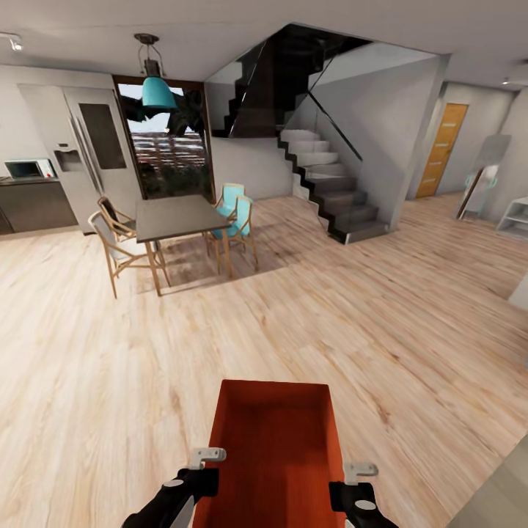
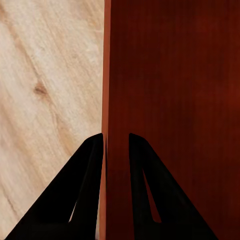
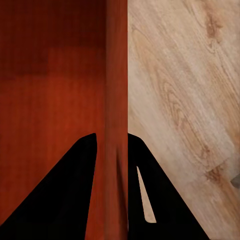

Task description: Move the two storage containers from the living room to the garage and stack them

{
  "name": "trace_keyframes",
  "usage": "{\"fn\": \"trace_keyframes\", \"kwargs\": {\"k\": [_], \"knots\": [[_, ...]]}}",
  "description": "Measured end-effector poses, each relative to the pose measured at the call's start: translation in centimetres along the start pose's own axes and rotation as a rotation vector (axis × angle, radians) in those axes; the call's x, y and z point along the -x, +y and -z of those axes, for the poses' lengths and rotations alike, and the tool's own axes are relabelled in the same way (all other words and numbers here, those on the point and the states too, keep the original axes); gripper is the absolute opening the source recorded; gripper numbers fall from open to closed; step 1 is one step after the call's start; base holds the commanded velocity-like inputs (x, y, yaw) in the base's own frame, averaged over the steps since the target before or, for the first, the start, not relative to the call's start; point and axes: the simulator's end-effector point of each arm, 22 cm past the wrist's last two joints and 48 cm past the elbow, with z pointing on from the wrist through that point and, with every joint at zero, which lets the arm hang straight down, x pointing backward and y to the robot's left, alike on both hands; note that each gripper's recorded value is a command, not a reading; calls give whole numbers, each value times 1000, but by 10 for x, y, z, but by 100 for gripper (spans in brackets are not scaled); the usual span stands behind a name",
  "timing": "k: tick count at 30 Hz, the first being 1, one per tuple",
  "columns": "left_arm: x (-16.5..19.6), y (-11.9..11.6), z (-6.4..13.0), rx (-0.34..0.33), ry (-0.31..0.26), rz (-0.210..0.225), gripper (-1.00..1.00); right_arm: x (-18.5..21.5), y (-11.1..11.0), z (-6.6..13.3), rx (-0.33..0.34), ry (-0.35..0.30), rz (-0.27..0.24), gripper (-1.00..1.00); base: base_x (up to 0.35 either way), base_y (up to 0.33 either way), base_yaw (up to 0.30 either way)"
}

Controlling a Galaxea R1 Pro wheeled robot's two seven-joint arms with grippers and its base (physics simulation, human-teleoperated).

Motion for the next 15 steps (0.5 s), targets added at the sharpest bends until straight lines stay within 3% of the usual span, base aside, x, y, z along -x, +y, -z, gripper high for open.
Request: {"fn": "trace_keyframes", "kwargs": {"k": [15], "knots": [[0,0,0,0,0,-1,-100,0,0,0,0,0,-1,-100,323,0,0]]}}
